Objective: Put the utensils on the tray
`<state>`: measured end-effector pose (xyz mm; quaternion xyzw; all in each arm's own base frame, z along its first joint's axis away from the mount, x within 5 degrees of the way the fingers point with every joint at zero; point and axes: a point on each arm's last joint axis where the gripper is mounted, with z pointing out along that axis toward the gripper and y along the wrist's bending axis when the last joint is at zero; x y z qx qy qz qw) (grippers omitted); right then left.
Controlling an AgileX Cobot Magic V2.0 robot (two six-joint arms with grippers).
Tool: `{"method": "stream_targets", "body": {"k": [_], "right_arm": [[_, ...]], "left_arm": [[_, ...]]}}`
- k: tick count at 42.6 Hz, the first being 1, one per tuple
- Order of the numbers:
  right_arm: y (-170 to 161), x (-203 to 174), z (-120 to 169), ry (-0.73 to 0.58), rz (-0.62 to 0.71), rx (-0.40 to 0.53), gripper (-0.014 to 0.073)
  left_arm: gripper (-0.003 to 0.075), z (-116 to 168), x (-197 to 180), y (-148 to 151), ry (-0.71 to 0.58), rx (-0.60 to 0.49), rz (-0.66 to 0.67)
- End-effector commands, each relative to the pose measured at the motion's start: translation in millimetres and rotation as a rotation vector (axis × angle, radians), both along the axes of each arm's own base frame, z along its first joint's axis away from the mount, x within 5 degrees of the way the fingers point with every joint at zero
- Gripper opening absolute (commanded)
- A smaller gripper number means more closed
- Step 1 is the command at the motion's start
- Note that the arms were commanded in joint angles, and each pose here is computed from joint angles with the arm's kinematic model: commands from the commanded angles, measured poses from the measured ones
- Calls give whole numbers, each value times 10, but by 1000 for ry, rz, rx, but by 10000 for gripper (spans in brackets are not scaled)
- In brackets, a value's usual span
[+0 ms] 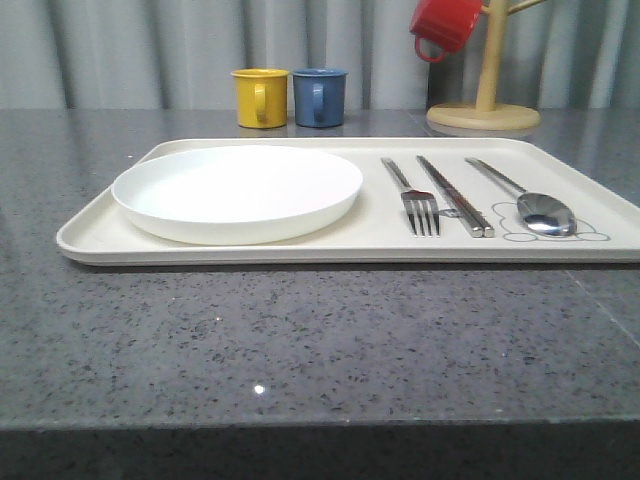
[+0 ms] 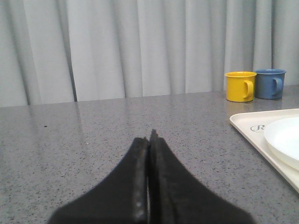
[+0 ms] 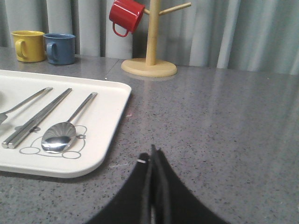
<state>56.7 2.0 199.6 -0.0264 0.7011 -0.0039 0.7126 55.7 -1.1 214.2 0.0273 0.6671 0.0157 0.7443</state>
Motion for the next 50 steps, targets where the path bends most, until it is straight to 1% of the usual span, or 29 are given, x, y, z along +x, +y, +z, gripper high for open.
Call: {"method": "stream_targets", "body": {"k": [1, 4, 7, 15, 50], "right_arm": [[-12, -17, 89, -103, -16, -5, -67], [-13, -18, 97, -111, -16, 5, -67], [-14, -20, 110, -125, -14, 53, -67], [-13, -23, 128, -144, -6, 125, -67], [-13, -23, 132, -147, -6, 126, -67]], "left_arm": [[-20, 40, -23, 6, -88, -20, 4], [-20, 40, -23, 6, -88, -20, 4], [-20, 40, -23, 6, -88, -20, 4], [-20, 40, -23, 6, -88, -20, 4], [-20, 39, -21, 6, -86, -20, 4]]}}
